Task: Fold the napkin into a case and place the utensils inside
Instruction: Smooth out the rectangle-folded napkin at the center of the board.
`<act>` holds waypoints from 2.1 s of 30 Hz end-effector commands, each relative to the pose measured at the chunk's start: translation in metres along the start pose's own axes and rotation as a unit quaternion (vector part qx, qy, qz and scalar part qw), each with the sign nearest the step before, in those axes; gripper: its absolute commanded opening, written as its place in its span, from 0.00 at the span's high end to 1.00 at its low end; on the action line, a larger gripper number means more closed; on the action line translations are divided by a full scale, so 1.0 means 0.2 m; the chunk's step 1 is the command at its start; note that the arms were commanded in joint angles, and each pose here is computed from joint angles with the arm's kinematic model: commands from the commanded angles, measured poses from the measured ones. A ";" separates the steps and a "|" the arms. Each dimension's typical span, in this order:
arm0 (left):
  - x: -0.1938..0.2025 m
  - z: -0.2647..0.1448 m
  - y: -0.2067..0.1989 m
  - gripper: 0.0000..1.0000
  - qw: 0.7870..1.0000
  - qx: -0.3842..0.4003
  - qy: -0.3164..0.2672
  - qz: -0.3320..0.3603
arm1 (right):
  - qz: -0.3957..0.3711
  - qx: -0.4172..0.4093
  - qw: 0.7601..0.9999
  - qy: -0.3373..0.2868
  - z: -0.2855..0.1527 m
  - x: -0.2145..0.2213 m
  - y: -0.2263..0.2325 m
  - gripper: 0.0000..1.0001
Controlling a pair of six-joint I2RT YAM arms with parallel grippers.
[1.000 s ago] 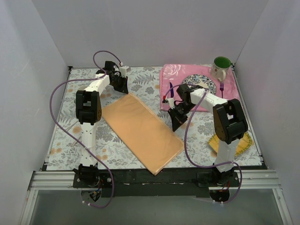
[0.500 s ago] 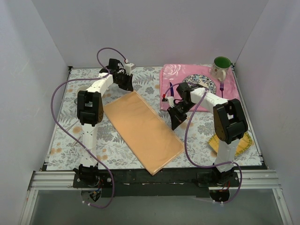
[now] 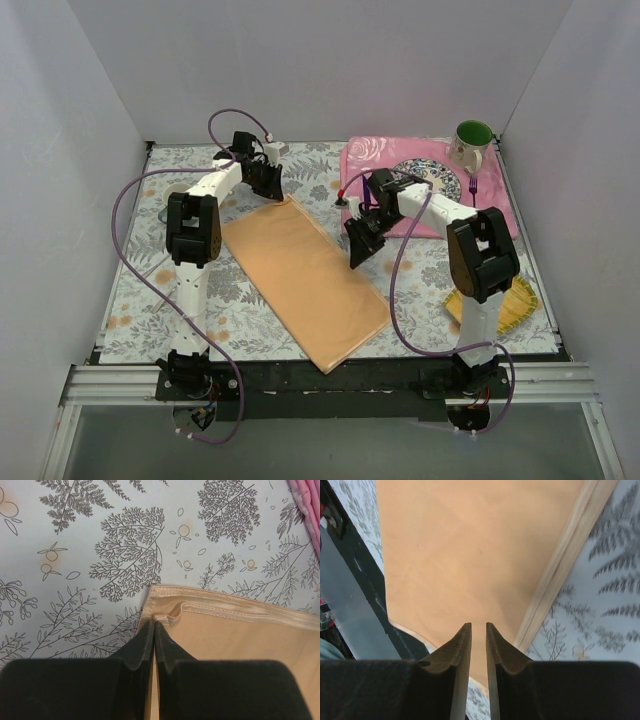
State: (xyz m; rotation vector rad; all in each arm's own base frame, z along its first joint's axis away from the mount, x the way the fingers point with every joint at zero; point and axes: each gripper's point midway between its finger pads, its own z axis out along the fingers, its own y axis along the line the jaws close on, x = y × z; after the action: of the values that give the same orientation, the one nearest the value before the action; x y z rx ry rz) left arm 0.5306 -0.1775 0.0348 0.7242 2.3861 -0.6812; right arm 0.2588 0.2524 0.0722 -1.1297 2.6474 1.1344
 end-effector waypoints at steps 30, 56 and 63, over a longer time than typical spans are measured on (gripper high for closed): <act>-0.27 -0.14 0.16 0.55 0.994 -0.006 -0.086 -0.069 | 0.013 -0.038 0.999 -0.016 0.61 -0.28 -0.03 0.87; 0.48 -0.37 -0.11 0.77 0.971 0.023 0.070 -0.229 | -0.005 -0.132 0.989 -0.065 0.39 -0.26 0.24 0.83; 0.33 -0.09 0.04 0.78 0.972 0.021 0.072 -0.225 | 0.017 -0.066 0.996 -0.062 0.42 -0.30 -0.05 0.83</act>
State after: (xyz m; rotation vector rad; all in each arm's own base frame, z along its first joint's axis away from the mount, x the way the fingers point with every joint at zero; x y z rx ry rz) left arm 0.4533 -0.1328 0.0255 0.2355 2.7038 -0.9811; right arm 0.2588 0.3486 0.0310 -0.9993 2.5496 1.4797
